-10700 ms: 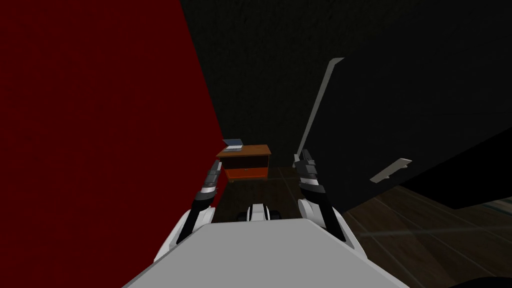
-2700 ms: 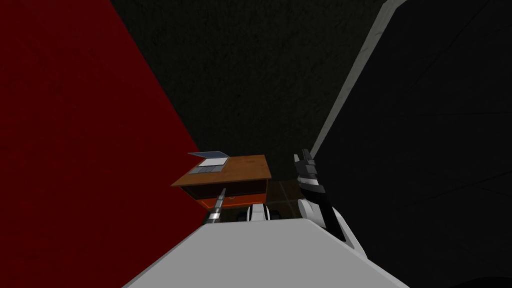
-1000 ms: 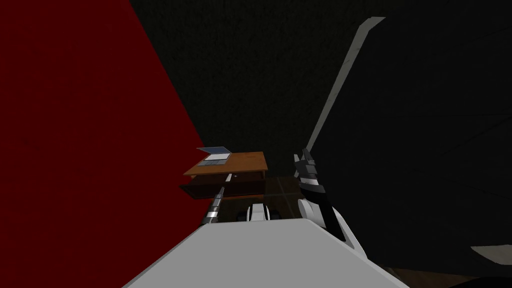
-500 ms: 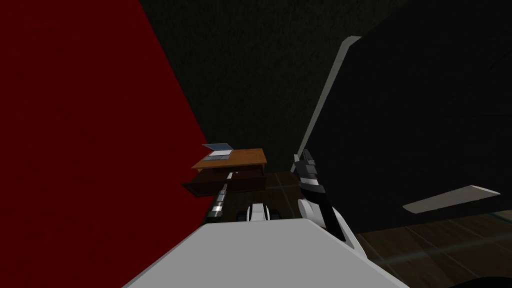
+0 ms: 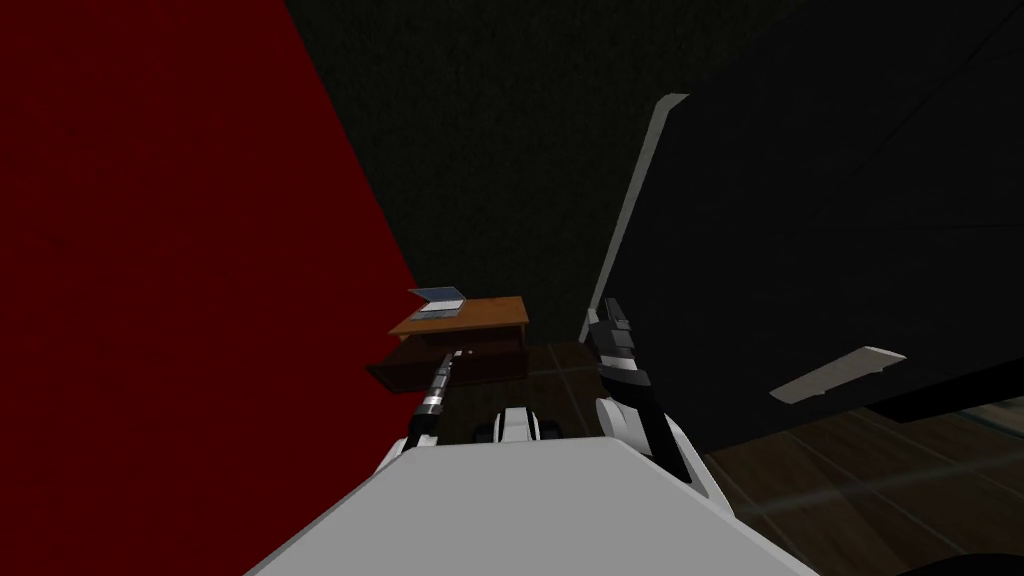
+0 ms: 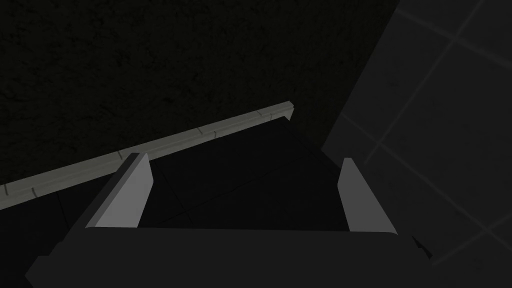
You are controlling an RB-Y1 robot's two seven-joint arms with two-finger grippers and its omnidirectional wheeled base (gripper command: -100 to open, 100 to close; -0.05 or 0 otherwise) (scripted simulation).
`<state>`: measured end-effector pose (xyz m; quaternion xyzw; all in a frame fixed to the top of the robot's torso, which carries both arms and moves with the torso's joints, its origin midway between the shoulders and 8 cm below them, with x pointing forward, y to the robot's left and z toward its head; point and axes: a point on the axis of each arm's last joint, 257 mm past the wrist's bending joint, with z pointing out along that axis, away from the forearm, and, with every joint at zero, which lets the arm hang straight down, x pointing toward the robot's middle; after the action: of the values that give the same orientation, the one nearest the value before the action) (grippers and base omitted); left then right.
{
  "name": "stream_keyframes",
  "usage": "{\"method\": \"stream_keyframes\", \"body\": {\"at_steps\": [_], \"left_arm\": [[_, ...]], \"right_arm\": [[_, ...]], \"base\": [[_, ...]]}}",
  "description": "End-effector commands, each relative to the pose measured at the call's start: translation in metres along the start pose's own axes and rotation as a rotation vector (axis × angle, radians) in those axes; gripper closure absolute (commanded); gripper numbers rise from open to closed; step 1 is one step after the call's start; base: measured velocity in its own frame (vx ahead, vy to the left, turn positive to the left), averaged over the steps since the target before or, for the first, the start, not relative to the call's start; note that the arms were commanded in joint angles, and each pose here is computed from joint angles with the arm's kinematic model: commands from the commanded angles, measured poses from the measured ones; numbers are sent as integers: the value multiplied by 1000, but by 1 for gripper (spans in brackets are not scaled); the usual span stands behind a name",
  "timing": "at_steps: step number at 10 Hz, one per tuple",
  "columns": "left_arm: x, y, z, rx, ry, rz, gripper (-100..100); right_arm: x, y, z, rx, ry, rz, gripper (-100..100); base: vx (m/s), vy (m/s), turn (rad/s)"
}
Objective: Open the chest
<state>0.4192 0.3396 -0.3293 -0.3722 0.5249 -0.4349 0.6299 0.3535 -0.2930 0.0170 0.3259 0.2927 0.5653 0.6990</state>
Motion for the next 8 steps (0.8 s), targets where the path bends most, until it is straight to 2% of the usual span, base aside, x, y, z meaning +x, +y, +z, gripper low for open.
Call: {"method": "stream_keyframes", "body": {"at_steps": [1, 3, 4, 5, 8], "left_arm": [[-14, -7, 24, -1, -3, -5, -100], [-25, -13, 40, -1, -6, -9, -100], [-19, -6, 29, -20, -1, -11, -100], [-19, -3, 29, -27, -1, -14, 0], [-18, 2, 25, -43, 1, -16, 0]], "right_arm": [[0, 0, 0, 0, 0, 0, 0], [0, 0, 0, 0, 0, 0, 0], [0, 0, 0, 0, 0, 0, 0], [0, 0, 0, 0, 0, 0, 0], [0, 0, 0, 0, 0, 0, 0]], "base": [[-83, -44, -10], [-72, -36, -6], [-26, -11, -3], [0, 0, 0], [0, 0, 0]]}}
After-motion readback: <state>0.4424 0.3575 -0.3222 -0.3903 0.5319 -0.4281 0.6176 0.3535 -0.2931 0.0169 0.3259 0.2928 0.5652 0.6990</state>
